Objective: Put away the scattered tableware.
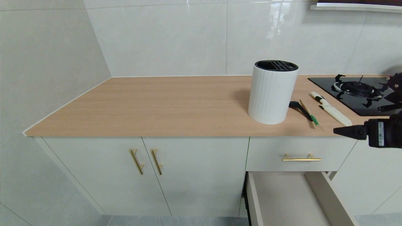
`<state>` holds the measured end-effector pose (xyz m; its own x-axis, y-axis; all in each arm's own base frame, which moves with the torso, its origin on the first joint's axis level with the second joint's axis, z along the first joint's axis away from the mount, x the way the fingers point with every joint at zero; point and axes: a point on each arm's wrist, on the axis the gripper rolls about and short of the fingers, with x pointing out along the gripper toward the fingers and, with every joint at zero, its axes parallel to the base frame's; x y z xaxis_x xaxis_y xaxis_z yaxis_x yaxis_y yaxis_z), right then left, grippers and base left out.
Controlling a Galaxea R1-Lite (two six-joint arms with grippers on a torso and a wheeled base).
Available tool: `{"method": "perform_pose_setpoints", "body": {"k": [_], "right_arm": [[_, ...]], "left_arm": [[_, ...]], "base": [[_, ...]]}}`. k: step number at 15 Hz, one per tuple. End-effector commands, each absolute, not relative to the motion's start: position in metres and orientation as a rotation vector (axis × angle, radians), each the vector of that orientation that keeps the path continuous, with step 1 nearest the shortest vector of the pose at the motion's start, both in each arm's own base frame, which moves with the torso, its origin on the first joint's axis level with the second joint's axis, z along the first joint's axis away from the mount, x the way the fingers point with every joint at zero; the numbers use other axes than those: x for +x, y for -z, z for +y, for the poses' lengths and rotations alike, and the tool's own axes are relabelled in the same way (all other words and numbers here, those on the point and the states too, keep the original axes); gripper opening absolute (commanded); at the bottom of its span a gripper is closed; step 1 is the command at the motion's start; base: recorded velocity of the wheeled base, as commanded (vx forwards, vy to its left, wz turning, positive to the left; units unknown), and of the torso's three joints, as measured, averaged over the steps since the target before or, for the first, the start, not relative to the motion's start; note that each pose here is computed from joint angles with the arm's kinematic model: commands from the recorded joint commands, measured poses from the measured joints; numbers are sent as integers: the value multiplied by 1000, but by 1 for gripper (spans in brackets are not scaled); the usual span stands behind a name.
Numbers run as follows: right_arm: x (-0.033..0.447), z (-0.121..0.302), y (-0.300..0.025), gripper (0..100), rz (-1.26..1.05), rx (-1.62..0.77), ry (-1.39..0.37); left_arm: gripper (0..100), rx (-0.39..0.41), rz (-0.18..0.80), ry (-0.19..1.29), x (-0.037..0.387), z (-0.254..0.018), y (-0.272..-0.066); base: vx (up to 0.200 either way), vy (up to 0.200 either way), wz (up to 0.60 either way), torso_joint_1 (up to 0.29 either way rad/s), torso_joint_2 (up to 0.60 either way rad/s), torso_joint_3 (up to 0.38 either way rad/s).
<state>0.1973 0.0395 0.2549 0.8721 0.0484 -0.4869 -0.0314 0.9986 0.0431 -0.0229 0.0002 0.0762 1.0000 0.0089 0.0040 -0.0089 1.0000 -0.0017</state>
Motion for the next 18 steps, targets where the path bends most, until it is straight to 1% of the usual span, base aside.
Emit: {"method": "perform_pose_setpoints", "body": {"k": [1,3,5,8,10,18], "right_arm": [[262,47,-252,100,601,53,72],[294,52,-245,100,634,57,157],[320,55,-225,100,659,24,276],[345,59,-201,100,656,47,301],[352,56,-200,100,620,62,309],[366,45,-189,100,607,84,347]], "left_arm": [[100,-2,-3,-9,-23,0,-76],[100,-2,-3,-11,-23,0,-76],[100,-2,-3,-9,-23,0,-76],[100,-2,-3,-9,-23,0,-76],[100,-2,-3,-9,-23,0,-76],[100,-2,-3,-11,-23,0,-76]], "base": [[0,0,0,0,0,0],[0,0,0,0,0,0],[0,0,0,0,0,0],[0,0,0,0,0,0],[0,0,0,0,0,0],[0,0,0,0,0,0]]}}
